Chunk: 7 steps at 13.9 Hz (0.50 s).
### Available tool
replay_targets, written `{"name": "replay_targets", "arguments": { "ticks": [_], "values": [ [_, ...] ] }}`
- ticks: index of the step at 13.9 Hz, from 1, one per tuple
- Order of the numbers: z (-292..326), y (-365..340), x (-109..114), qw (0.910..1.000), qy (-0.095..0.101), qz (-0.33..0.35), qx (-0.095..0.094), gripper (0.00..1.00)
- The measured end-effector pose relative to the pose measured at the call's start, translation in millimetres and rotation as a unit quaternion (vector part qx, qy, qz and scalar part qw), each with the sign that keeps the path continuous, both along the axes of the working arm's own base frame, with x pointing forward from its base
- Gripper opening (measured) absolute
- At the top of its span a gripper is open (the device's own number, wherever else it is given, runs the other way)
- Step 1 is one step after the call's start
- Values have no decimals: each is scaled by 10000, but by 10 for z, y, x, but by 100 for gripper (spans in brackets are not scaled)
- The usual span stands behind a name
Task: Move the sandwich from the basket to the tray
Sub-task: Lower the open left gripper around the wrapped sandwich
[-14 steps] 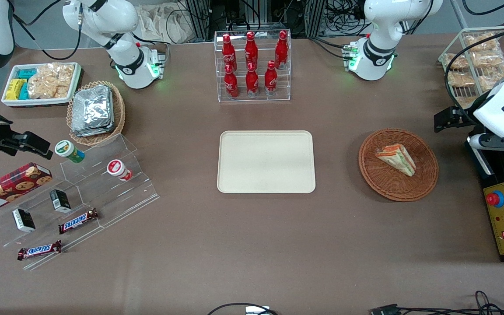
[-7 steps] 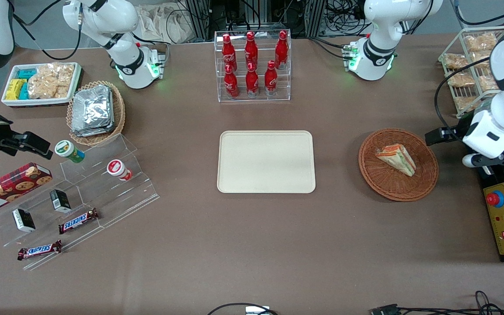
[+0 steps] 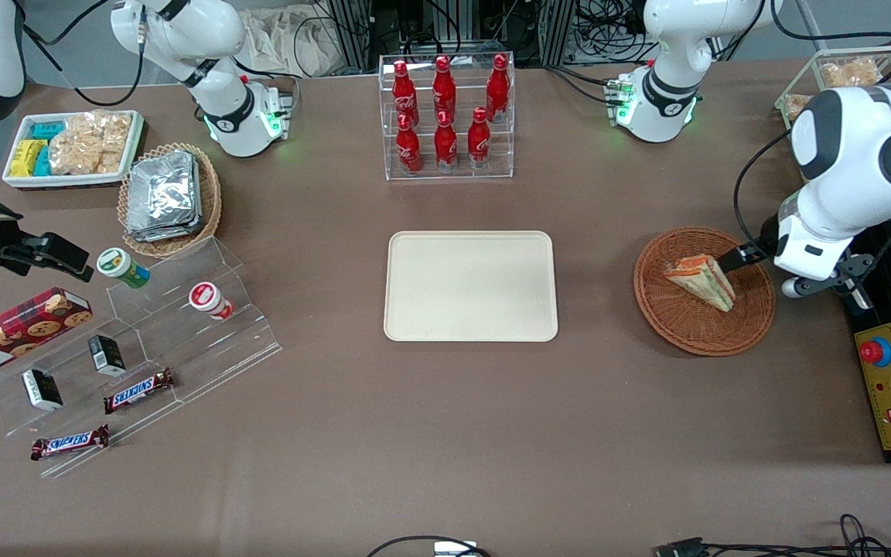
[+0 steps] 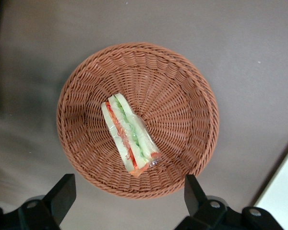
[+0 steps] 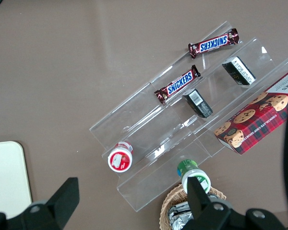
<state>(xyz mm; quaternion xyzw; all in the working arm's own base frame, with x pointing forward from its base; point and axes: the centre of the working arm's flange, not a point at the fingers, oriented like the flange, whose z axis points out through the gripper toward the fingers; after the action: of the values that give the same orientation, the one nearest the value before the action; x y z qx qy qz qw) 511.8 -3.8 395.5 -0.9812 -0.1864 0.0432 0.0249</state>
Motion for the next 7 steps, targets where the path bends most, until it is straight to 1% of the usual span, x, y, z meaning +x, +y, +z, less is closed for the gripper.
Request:
{"name": "replay_targets", "arguments": {
  "ticks": [3, 7],
  "values": [
    [-277, 2, -109, 9991, -85, 410, 48, 100],
    [-700, -1, -312, 9950, -323, 944, 102, 100]
  ]
}}
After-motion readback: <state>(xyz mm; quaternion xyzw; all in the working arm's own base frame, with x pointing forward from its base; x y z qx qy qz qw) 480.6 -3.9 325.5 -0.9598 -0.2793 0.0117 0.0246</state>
